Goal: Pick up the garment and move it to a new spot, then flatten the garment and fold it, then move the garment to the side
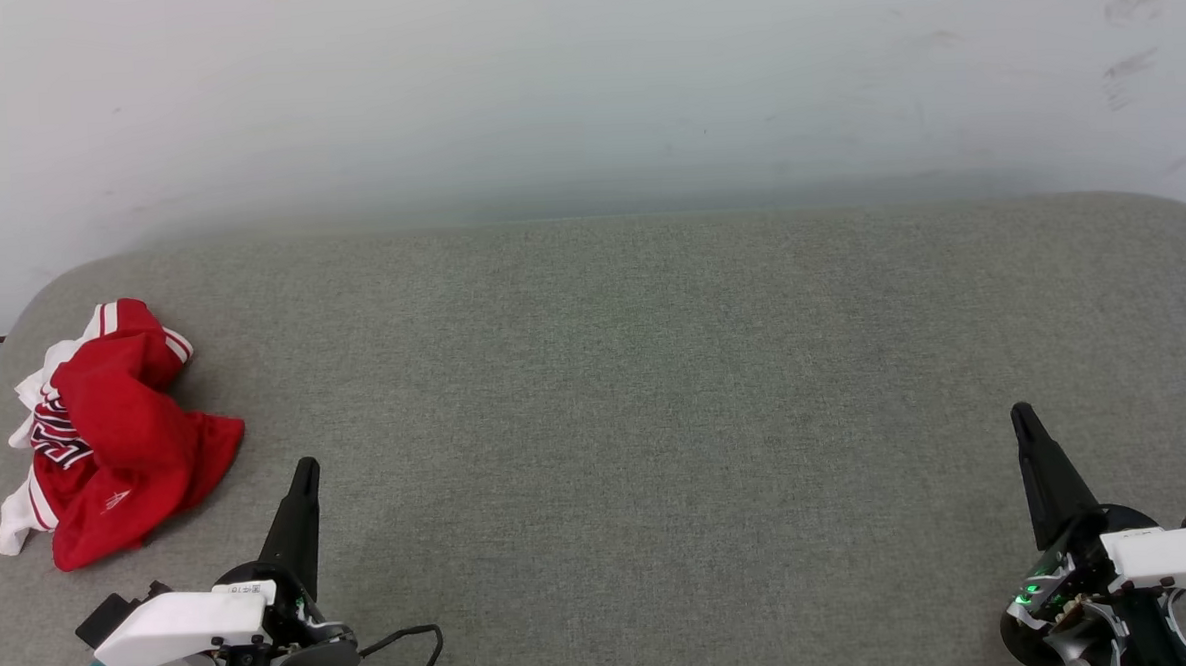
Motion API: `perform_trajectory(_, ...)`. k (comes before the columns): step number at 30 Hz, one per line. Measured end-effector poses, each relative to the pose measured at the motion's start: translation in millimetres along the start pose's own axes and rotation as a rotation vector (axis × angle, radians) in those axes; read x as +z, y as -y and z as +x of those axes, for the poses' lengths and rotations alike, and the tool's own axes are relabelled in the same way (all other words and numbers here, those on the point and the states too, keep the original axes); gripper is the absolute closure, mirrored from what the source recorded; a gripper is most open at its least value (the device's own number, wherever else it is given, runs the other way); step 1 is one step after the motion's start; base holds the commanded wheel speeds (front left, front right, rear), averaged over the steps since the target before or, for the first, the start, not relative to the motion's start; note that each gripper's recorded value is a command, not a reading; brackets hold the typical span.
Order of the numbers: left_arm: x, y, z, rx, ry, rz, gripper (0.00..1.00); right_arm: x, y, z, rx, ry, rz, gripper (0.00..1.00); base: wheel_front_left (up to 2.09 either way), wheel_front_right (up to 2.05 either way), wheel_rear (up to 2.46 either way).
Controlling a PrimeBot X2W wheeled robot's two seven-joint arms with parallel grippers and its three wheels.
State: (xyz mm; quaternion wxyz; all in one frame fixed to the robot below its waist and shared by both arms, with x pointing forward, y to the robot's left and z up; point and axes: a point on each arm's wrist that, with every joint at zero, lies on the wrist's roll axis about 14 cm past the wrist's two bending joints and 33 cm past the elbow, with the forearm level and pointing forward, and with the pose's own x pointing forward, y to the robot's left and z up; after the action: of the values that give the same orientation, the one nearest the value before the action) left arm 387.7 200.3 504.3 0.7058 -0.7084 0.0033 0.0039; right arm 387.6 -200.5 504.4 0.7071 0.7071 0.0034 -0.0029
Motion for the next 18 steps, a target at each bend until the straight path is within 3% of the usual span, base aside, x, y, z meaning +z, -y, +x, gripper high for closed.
perform_trajectory(18,0.0,0.0,0.0,0.000,0.000,0.000,1.00,0.0,0.0,0.0,0.000,0.000,0.000,1.00,0.00,0.00,0.00)
